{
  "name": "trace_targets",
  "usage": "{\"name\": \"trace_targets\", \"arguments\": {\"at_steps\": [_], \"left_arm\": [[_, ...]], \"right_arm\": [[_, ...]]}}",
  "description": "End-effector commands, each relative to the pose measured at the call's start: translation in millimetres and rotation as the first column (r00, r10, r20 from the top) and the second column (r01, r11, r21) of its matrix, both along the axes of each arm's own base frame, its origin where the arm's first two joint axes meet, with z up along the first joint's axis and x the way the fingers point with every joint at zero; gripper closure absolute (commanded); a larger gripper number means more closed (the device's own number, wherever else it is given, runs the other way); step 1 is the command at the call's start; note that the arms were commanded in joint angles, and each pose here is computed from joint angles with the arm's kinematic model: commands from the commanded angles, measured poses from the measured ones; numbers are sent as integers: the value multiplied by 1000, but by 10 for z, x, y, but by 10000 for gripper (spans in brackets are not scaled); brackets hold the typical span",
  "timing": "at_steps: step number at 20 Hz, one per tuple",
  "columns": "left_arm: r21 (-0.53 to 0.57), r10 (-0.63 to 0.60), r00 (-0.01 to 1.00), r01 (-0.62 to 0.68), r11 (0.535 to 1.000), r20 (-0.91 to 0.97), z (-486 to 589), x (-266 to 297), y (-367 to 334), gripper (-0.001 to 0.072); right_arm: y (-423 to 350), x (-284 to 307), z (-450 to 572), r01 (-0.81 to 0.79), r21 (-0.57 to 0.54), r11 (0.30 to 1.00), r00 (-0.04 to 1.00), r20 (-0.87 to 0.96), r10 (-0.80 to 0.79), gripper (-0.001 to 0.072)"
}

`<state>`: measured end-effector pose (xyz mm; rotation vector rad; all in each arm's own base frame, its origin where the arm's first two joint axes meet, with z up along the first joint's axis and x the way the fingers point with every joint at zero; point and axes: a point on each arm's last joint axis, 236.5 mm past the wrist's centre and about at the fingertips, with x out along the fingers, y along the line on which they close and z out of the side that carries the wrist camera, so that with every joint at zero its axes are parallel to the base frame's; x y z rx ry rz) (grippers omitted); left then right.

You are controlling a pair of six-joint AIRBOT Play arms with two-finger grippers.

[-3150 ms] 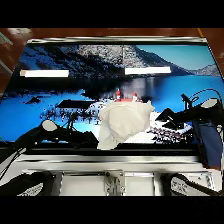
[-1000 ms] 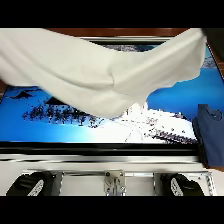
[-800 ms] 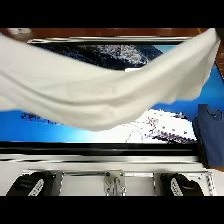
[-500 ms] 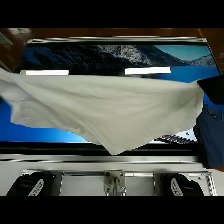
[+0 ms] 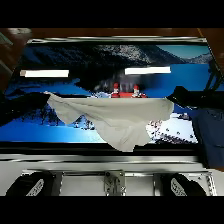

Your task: Fold the shirts.

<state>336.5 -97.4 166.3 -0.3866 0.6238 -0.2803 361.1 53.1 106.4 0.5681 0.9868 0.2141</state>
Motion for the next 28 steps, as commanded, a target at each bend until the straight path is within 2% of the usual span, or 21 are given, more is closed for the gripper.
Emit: {"name": "trace_targets", "arguments": {"at_steps": [1,4,6,7,8,9,10,11,13,16,19,23,26,28], "left_arm": [[-87,125,982,-138,987,-139,-719,383,84,667],[-167,155,943,-210,963,-295,-1278,598,-19,667],[-191,157,915,-241,951,-370,-1613,678,-130,666],[-181,158,906,-245,953,-393,-1768,703,-171,661],[-165,158,893,-247,955,-422,-1930,709,-181,533],[-158,155,876,-252,955,-457,-2023,695,-154,232],[-158,156,856,-264,951,-493,-2058,680,-68,-5],[-157,147,839,-265,951,-524,-2038,642,48,1],[-155,58,798,-187,970,-600,-1927,437,291,1],[-220,-119,676,-65,973,-727,-1791,-145,433,2],[-277,-246,579,37,960,-777,-1850,-690,162,2],[-431,-371,526,10,902,-765,-2166,-1154,-708,1],[-462,-362,554,-47,886,-750,-2406,-1293,-1215,1],[-455,-357,577,-30,890,-735,-2465,-1324,-1455,2]], "right_arm": [[-46,406,-642,115,101,988,990,-96,-105,647],[-28,703,-1051,214,192,958,969,-164,-184,646],[20,850,-1289,254,205,945,959,-183,-218,646],[63,901,-1359,252,202,946,960,-175,-219,617],[118,960,-1388,231,195,953,968,-145,-205,442],[135,1019,-1361,197,177,964,979,-93,-183,200],[123,1030,-1278,141,153,978,990,-51,-135,143],[52,1028,-1152,84,118,989,996,-9,-83,143],[-279,952,-898,28,23,999,999,23,-29,143],[-951,652,-751,80,-94,992,996,-31,-83,144],[-1159,208,-941,63,-63,996,979,-192,-74,143],[-1039,8,-1193,50,-8,999,965,-257,-51,143],[-980,0,-1270,61,18,998,966,-253,-54,143],[-997,9,-1273,64,12,998,967,-250,-59,143]]}}
